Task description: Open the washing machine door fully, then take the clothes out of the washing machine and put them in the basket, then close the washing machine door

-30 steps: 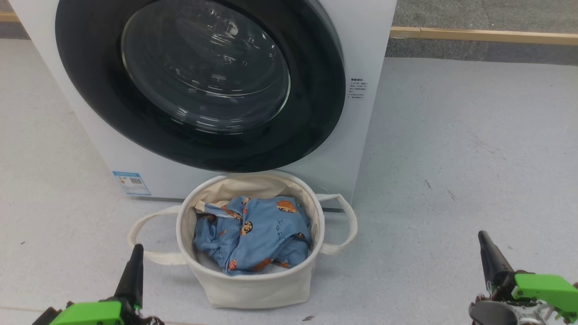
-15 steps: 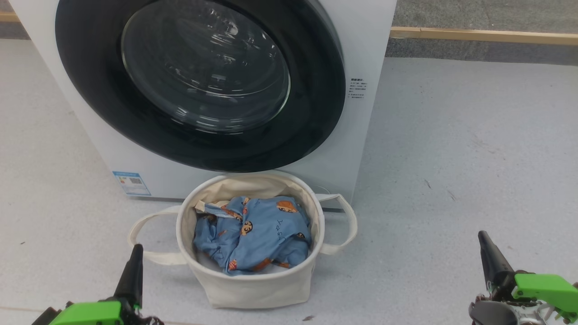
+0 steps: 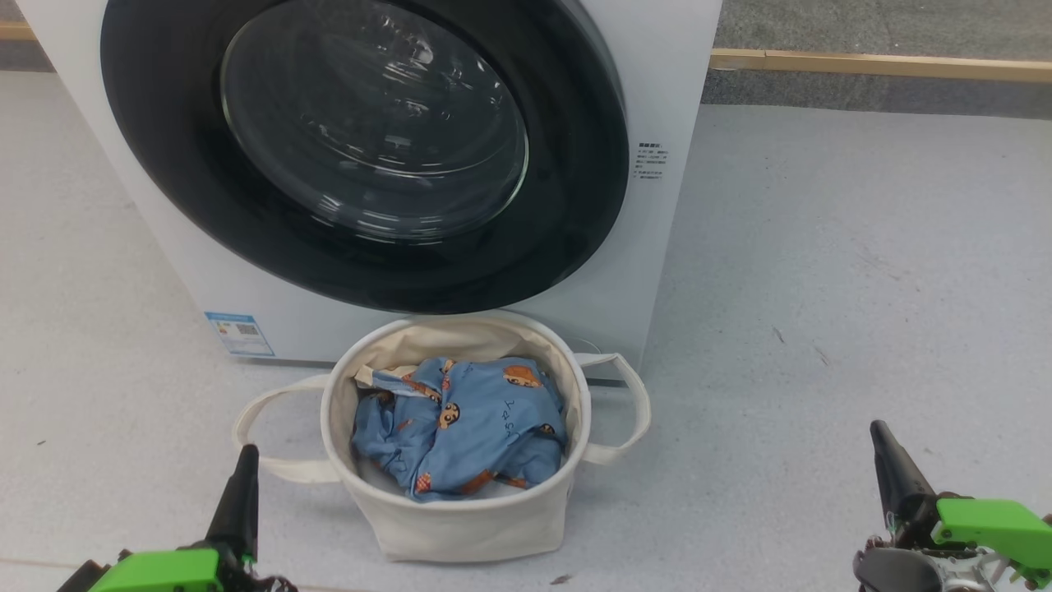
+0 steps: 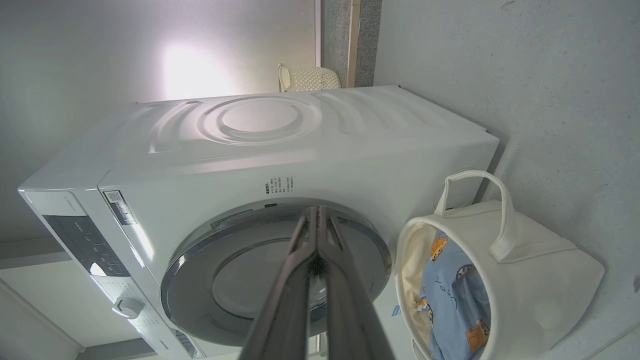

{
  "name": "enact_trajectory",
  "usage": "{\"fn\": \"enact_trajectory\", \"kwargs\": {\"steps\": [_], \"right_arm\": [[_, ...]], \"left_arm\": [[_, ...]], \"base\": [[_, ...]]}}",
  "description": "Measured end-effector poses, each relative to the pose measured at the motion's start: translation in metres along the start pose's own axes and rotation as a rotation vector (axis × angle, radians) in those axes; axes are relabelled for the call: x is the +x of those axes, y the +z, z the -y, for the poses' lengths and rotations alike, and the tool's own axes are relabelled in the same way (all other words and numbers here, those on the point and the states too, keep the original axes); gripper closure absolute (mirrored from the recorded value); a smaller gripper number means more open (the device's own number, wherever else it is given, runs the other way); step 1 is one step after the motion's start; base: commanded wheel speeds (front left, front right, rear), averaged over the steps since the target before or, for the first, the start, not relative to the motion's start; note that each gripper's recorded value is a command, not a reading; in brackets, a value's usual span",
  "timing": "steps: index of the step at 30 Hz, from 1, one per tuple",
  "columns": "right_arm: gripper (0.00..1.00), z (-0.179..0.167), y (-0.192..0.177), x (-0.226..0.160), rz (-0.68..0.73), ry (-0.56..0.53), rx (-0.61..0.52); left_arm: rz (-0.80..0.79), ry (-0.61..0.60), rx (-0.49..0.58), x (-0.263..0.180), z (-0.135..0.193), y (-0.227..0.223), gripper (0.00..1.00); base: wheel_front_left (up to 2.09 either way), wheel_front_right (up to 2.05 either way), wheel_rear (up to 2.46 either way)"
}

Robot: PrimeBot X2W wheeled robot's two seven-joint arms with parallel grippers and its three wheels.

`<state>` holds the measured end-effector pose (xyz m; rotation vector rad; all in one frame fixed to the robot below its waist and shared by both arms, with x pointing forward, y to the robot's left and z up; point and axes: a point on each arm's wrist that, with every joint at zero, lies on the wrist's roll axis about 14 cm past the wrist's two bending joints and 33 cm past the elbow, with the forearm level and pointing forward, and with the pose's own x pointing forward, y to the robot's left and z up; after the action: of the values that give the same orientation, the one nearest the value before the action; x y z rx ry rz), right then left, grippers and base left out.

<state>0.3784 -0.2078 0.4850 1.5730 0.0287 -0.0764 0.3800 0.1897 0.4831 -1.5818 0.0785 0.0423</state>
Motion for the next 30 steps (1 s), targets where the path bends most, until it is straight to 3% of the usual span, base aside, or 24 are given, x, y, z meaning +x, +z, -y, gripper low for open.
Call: {"fn": "enact_trajectory", "kwargs": {"steps": [30], "right_arm": [[1.00,0.0000,0.0000,0.0000,0.000,0.000,0.000]], "left_arm": [[-0.001,0.000,0.003,-0.0001,-0.0001,0.0000,1.00]], "base": [[0.00,0.00,0.00]]}}
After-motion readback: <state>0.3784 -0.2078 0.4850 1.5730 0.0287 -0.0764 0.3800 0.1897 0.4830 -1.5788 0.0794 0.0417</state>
